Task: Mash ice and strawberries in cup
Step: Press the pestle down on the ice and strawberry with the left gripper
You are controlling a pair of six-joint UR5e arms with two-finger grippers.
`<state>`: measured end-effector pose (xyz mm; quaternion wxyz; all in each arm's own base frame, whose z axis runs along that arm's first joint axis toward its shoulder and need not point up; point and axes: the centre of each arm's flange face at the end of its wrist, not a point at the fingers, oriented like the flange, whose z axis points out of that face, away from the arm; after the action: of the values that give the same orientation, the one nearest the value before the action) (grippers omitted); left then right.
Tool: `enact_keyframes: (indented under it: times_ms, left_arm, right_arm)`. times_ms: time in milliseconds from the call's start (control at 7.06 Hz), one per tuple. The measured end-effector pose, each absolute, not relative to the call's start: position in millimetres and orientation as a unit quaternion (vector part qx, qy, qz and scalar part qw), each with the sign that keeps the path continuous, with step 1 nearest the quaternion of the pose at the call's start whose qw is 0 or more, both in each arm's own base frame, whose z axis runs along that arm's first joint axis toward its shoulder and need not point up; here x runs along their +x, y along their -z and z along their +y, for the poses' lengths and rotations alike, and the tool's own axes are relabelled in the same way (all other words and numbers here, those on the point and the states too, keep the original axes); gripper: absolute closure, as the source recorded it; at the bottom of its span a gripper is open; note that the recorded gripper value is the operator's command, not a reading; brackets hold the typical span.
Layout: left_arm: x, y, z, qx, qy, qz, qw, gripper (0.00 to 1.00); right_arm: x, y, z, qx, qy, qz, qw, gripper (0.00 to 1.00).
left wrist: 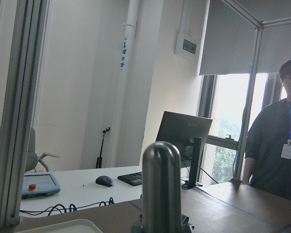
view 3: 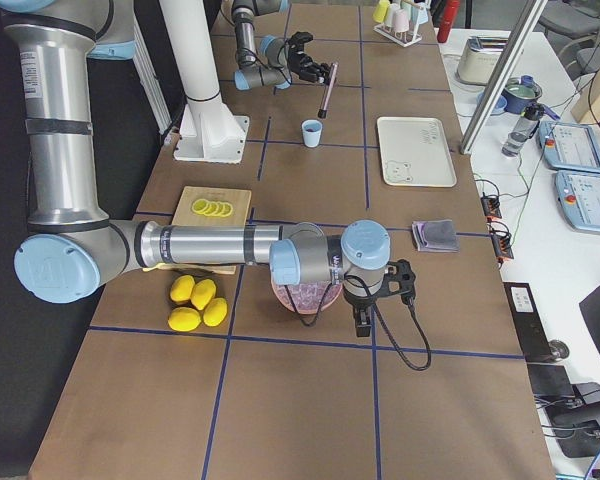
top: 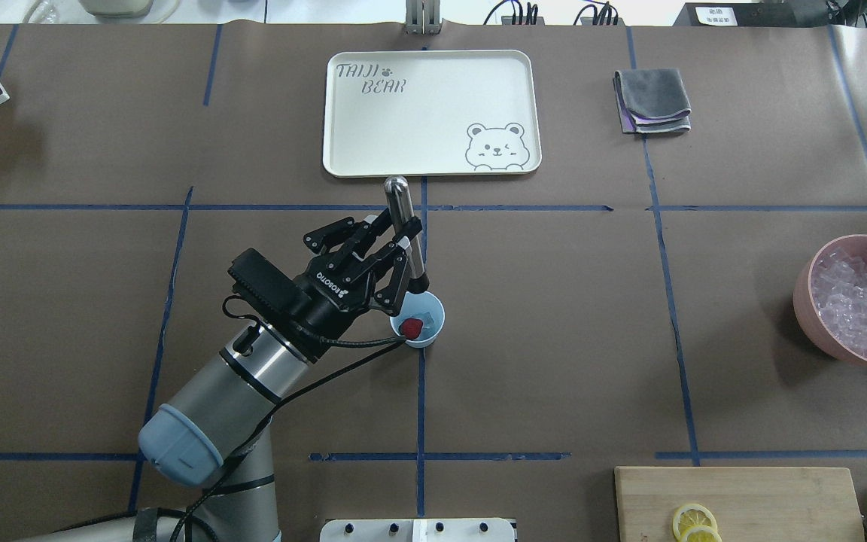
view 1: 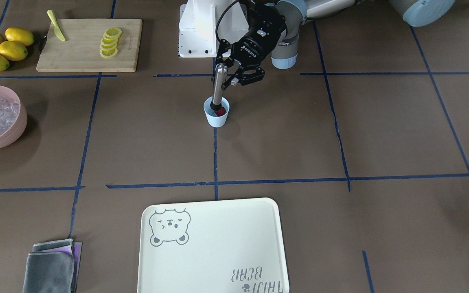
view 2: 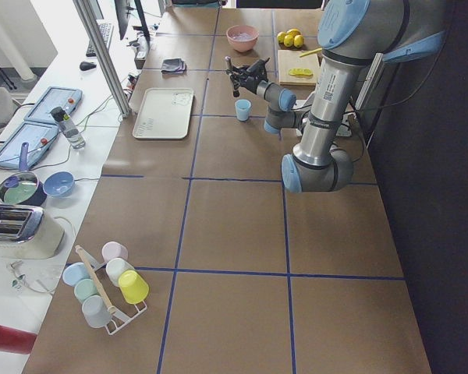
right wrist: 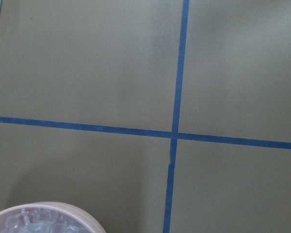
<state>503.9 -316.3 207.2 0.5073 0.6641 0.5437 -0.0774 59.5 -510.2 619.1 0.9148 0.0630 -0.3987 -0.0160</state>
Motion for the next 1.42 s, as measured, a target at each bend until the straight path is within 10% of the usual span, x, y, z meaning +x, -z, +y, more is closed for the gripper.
enact_keyframes:
  times_ms: [1416]
  left_arm:
    - [538,-239,-301,0.652,0.049,0.533,0.537,1.0]
  right_arm:
    - [60,-623,-509,0.061,0.015,-0.396,0.916,0.01]
